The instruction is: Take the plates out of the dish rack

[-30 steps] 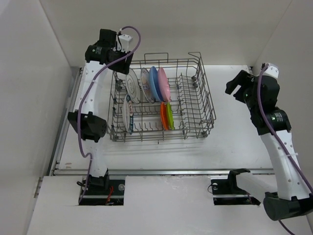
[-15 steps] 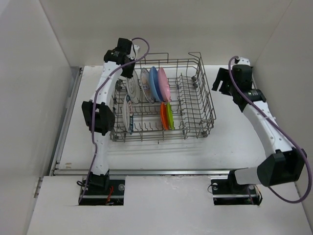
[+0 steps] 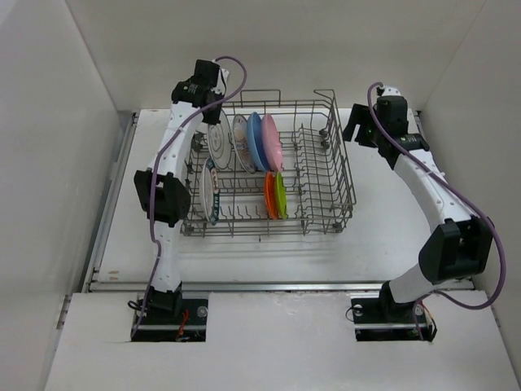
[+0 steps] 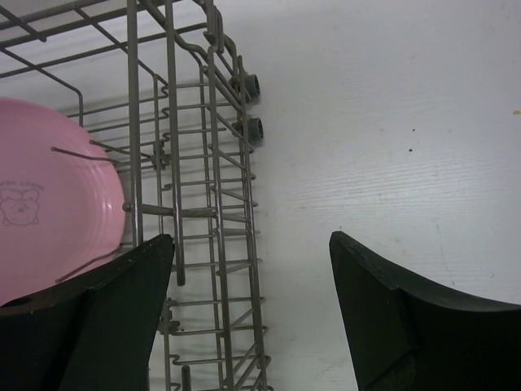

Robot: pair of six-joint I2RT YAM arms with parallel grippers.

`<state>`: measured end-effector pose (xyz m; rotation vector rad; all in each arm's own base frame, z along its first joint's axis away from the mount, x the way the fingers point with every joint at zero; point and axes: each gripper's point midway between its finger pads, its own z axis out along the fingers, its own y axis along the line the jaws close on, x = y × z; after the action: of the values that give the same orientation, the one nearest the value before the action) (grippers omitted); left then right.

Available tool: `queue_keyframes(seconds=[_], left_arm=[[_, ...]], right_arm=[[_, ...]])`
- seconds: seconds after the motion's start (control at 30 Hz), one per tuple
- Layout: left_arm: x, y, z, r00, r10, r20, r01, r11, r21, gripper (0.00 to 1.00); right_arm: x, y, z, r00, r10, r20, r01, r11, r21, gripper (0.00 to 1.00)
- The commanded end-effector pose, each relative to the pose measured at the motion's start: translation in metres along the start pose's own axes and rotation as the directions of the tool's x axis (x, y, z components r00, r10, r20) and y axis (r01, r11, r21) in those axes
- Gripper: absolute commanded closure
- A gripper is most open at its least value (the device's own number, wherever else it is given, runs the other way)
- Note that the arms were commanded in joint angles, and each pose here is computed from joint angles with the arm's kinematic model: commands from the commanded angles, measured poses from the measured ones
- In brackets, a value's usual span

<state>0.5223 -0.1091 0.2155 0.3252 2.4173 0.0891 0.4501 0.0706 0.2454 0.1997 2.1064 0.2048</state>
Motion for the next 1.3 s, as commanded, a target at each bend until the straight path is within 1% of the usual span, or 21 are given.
queue_keyframes(seconds=[0.0, 0.1, 0.23, 0.4, 0.43, 0.47, 0.57, 0.6, 0.63, 0.7, 0.73, 0.77, 0.8, 0.83, 0.87, 0.9, 0.97, 1.0, 1.07, 1.13, 1.27], left_arm=[[-0.071, 0.004, -0.107, 0.95, -0.028, 0.31, 0.018, 0.999, 0.035, 1.0], [-0.083, 0.009, -0.128, 0.926, -0.046, 0.375, 0.039, 0.999, 0.028, 1.0], [-0.094, 0.024, -0.157, 0.896, -0.035, 0.442, 0.051, 0.998, -0.025, 1.0], [-0.102, 0.054, -0.196, 0.855, -0.033, 0.518, 0.113, 0.986, -0.124, 1.0], [-0.103, 0.056, -0.204, 0.847, -0.034, 0.53, 0.117, 0.985, -0.124, 1.0], [-0.104, 0.067, -0.218, 0.83, -0.042, 0.557, 0.145, 0.979, -0.142, 1.0], [-0.096, 0.099, -0.236, 0.82, -0.059, 0.569, 0.203, 0.96, -0.194, 1.0], [-0.089, 0.121, -0.246, 0.817, -0.072, 0.573, 0.237, 0.947, -0.219, 1.0], [-0.078, 0.132, -0.242, 0.833, -0.095, 0.545, 0.254, 0.941, -0.224, 1.0], [-0.06, 0.157, -0.242, 0.833, -0.183, 0.523, 0.333, 0.919, -0.209, 1.0], [-0.042, 0.189, -0.242, 0.824, -0.252, 0.508, 0.405, 0.888, -0.218, 1.0], [-0.018, 0.201, -0.222, 0.838, -0.326, 0.438, 0.448, 0.869, -0.21, 1.0], [-0.003, 0.211, -0.212, 0.82, -0.4, 0.409, 0.503, 0.845, -0.182, 1.0], [0.012, 0.22, -0.198, 0.824, -0.437, 0.361, 0.518, 0.839, -0.168, 1.0], [0.041, 0.229, -0.17, 0.824, -0.498, 0.269, 0.546, 0.825, -0.146, 1.0], [0.056, 0.229, -0.158, 0.82, -0.529, 0.22, 0.561, 0.819, -0.123, 1.0], [0.08, 0.223, -0.133, 0.809, -0.573, 0.129, 0.581, 0.814, -0.026, 1.0], [0.1, 0.217, -0.112, 0.807, -0.586, 0.068, 0.588, 0.809, -0.005, 1.0], [0.116, 0.216, -0.097, 0.815, -0.578, 0.039, 0.579, 0.815, -0.002, 1.0], [0.135, 0.217, -0.079, 0.805, -0.593, 0.018, 0.593, 0.805, -0.011, 1.0], [0.163, 0.217, -0.054, 0.724, -0.686, -0.075, 0.689, 0.723, 0.042, 1.0]], right_arm=[[-0.027, 0.031, -0.003, 0.997, -0.012, 0.074, 0.02, 0.995, -0.1, 0.17], [-0.028, 0.035, -0.003, 0.998, -0.009, 0.062, 0.015, 0.995, -0.097, 0.17], [-0.047, 0.031, -0.019, 0.992, -0.005, 0.128, 0.012, 0.999, -0.05, 0.17], [-0.066, 0.017, -0.037, 0.981, 0.001, 0.193, -0.007, 0.999, 0.031, 0.17], [-0.071, 0.022, -0.043, 0.978, 0.001, 0.208, -0.005, 1.0, 0.018, 0.17], [-0.075, 0.021, -0.049, 0.974, 0.004, 0.226, -0.01, 1.0, 0.024, 0.17], [-0.095, 0.03, -0.072, 0.96, 0.013, 0.279, -0.012, 1.0, -0.006, 0.17], [-0.096, 0.038, -0.074, 0.96, 0.012, 0.28, -0.003, 1.0, -0.031, 0.17], [-0.101, 0.047, -0.081, 0.958, 0.016, 0.287, 0.006, 0.997, -0.076, 0.17], [-0.108, 0.075, -0.094, 0.952, 0.007, 0.305, 0.046, 0.985, -0.167, 0.17], [-0.107, 0.086, -0.094, 0.955, 0.003, 0.298, 0.06, 0.977, -0.204, 0.17], [-0.107, 0.108, -0.105, 0.954, -0.01, 0.298, 0.098, 0.955, -0.282, 0.18], [-0.102, 0.121, -0.099, 0.959, -0.018, 0.283, 0.112, 0.942, -0.317, 0.18], [-0.098, 0.133, -0.099, 0.961, -0.035, 0.275, 0.134, 0.927, -0.35, 0.19], [-0.094, 0.145, -0.1, 0.961, -0.054, 0.27, 0.158, 0.912, -0.379, 0.21], [-0.086, 0.168, -0.101, 0.963, -0.078, 0.259, 0.188, 0.882, -0.433, 0.21], [-0.078, 0.19, -0.103, 0.958, -0.117, 0.26, 0.231, 0.853, -0.469, 0.21], [-0.071, 0.208, -0.11, 0.959, -0.13, 0.252, 0.246, 0.826, -0.508, 0.21], [-0.058, 0.226, -0.107, 0.959, -0.158, 0.236, 0.264, 0.799, -0.54, 0.21], [-0.045, 0.241, -0.109, 0.959, -0.175, 0.222, 0.273, 0.778, -0.565, 0.21], [-0.022, 0.256, -0.099, 0.963, -0.197, 0.185, 0.269, 0.759, -0.593, 0.21]])
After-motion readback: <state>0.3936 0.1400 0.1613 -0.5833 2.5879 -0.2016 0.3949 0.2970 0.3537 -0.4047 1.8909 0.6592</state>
